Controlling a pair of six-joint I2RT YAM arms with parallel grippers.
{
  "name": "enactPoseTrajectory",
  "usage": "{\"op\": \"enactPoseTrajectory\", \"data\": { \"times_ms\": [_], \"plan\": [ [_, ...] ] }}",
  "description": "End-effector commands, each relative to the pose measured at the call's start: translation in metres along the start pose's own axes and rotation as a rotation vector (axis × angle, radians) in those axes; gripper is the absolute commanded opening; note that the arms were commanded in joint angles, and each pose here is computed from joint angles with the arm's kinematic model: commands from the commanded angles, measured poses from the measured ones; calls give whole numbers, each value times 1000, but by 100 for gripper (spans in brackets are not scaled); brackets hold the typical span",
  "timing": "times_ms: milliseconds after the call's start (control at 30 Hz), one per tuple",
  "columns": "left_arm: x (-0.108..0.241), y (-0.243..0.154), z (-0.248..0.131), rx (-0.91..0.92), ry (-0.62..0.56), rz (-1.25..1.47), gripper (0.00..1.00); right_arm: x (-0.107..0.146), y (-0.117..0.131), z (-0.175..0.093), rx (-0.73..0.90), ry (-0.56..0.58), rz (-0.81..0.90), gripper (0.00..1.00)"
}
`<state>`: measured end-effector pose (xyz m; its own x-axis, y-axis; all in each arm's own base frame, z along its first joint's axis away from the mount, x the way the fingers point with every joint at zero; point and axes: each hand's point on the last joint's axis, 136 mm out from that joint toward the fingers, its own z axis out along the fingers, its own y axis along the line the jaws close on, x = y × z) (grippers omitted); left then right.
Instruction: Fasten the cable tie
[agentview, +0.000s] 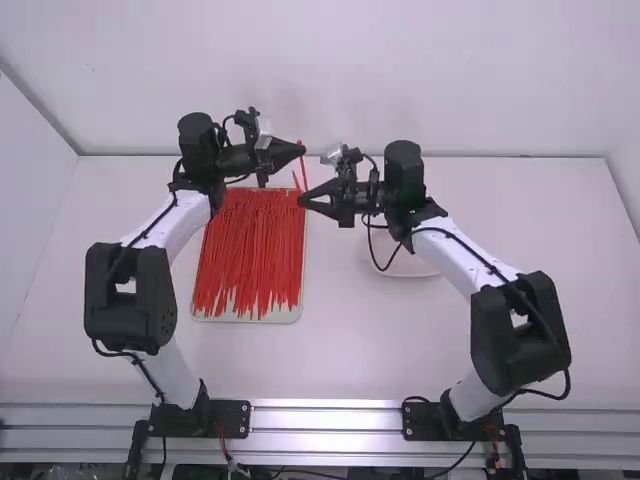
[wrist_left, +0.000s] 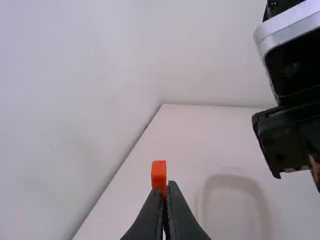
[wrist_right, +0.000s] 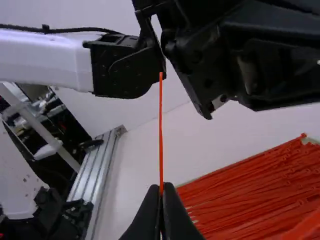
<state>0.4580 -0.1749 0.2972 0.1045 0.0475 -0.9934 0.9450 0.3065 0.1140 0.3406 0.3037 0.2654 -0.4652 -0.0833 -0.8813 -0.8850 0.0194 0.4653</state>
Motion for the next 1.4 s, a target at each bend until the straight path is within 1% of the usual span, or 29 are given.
{"op": "enactPoseTrajectory", "data": {
  "times_ms": [0,67,167,267,400,467,667,933,1133,1367],
  "plan": [
    [-1,-1,-3,11,-4,27,2,-6,1,-3,-25,0,133,0],
    [-1,0,-5,5,-3,64,2,-7,1,-4,-23,-2,249,0],
    [-1,-2,-2,12,-4,139,2,-11,4,-4,-37,-6,342,0],
    [0,-2,-2,13,-2,204,2,-14,12,-5,-74,1,354,0],
    [0,2,-6,-1,-1,216,2,-12,5,-11,-54,-2,395,0],
    [-1,2,-6,-2,-4,237,2,-14,-1,-18,-35,-13,451,0],
    [-3,-2,-1,10,-9,313,2,-16,-5,-20,-20,-27,536,0],
    [-6,-9,7,32,-22,336,2,-19,-10,-21,5,-47,552,0],
    [-7,-21,16,78,-35,369,2,-28,-5,-21,-15,-63,508,0],
    [-10,-19,15,73,-42,382,2,-30,-7,-23,-9,-71,511,0]
  ]
}}
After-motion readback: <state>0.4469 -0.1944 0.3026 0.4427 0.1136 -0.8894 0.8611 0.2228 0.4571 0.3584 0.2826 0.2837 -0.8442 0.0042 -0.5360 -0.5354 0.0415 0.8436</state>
